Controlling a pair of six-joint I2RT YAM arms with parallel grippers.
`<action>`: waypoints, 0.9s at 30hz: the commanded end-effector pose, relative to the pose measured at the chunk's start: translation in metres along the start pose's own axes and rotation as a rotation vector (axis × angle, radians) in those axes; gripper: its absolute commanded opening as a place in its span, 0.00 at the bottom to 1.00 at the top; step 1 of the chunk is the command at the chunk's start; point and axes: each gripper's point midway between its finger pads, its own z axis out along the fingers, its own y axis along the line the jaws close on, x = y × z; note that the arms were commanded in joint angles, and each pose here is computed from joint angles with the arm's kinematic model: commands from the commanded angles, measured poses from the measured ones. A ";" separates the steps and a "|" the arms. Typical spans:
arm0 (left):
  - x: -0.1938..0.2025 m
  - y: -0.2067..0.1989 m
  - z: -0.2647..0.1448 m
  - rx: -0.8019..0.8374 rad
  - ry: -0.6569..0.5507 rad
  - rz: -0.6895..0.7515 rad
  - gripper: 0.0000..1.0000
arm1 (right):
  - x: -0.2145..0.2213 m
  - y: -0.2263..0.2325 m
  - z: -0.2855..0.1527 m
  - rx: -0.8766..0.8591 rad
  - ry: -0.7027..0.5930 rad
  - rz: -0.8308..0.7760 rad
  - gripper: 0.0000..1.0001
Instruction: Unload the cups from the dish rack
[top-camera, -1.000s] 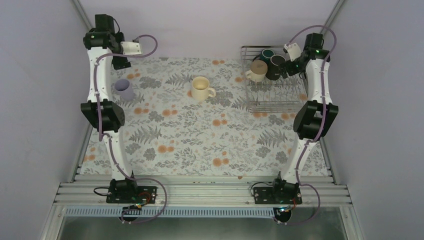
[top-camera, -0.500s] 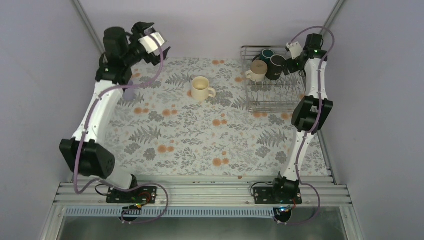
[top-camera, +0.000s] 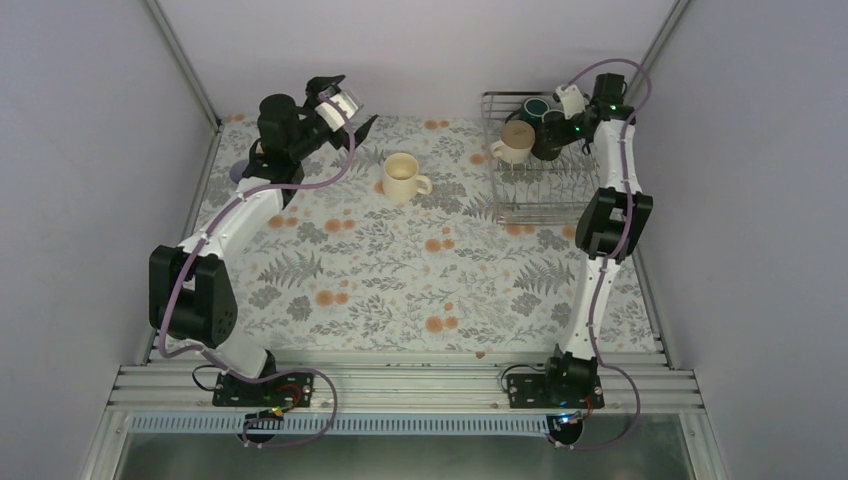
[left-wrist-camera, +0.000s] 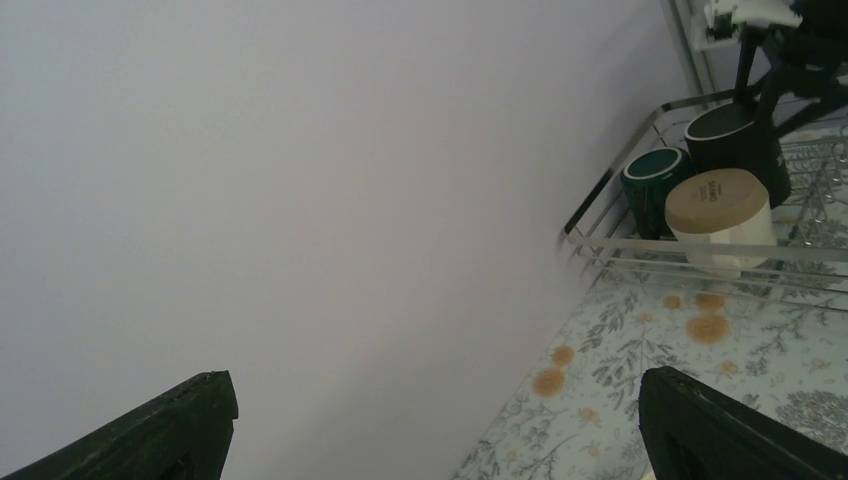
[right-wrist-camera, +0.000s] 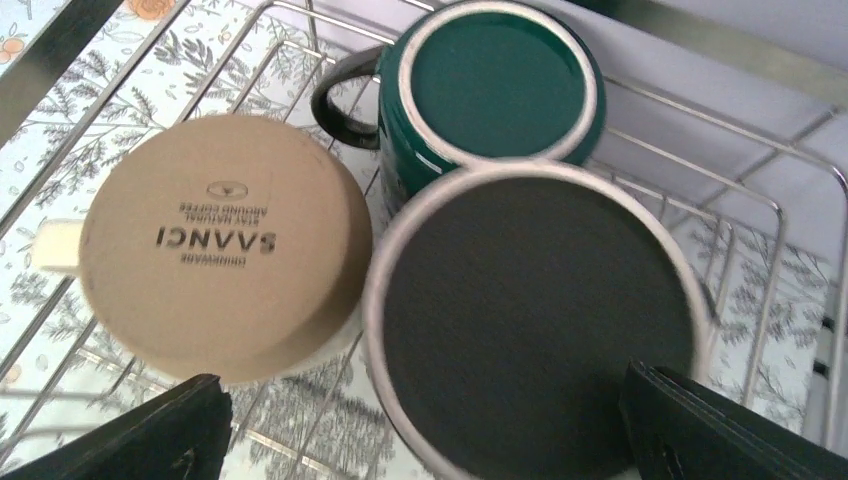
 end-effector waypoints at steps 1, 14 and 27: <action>-0.013 0.007 -0.001 -0.046 -0.072 0.012 1.00 | -0.009 0.002 0.025 -0.006 -0.052 0.024 1.00; -0.011 0.007 -0.001 -0.059 -0.083 0.005 1.00 | -0.021 0.001 0.011 0.029 -0.079 0.061 1.00; -0.022 0.003 -0.006 -0.040 -0.075 0.013 1.00 | 0.008 0.055 -0.127 0.034 0.058 -0.029 0.84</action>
